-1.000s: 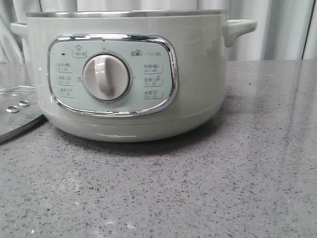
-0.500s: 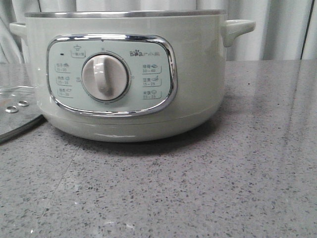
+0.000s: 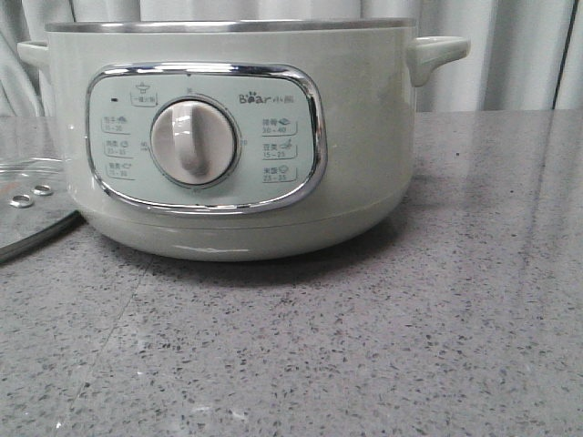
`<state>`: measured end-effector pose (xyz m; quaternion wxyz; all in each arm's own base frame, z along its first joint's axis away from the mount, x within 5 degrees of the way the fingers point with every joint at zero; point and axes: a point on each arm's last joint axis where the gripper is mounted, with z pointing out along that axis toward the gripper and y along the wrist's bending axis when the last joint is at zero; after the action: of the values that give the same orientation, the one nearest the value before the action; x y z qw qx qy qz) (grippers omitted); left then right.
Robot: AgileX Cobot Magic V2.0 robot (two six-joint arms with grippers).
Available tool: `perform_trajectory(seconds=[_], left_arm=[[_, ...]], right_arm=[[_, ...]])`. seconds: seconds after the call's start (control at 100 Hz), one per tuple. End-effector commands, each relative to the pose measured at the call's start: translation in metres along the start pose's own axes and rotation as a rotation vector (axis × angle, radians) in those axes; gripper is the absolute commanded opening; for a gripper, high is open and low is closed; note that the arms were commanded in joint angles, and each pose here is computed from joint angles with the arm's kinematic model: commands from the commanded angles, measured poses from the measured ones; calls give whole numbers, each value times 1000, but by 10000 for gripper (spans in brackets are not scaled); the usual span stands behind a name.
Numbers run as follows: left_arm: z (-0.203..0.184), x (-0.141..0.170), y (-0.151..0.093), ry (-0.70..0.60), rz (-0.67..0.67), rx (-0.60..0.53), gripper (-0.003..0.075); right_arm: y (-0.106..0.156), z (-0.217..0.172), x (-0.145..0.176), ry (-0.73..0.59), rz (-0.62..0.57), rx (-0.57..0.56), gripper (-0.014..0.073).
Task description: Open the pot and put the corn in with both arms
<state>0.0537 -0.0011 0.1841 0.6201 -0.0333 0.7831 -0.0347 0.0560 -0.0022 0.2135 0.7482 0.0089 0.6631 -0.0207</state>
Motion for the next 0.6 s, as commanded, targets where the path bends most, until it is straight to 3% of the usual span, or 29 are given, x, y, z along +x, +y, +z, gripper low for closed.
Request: perform_trajectory(seconds=[0.0, 0.1, 0.24, 0.59], left_arm=[[0, 2, 0, -52, -20, 8, -20], [0, 2, 0, -52, -20, 8, -20], [0, 2, 0, -52, -20, 8, -20], [0, 2, 0, -52, -20, 8, -20]], right_arm=[[-3, -3, 11, 65, -17, 42, -64], [-4, -4, 24, 213, -32, 62, -64], [-2, -7, 34, 323, -47, 53, -64], [-2, -7, 35, 333, -52, 53, -64]])
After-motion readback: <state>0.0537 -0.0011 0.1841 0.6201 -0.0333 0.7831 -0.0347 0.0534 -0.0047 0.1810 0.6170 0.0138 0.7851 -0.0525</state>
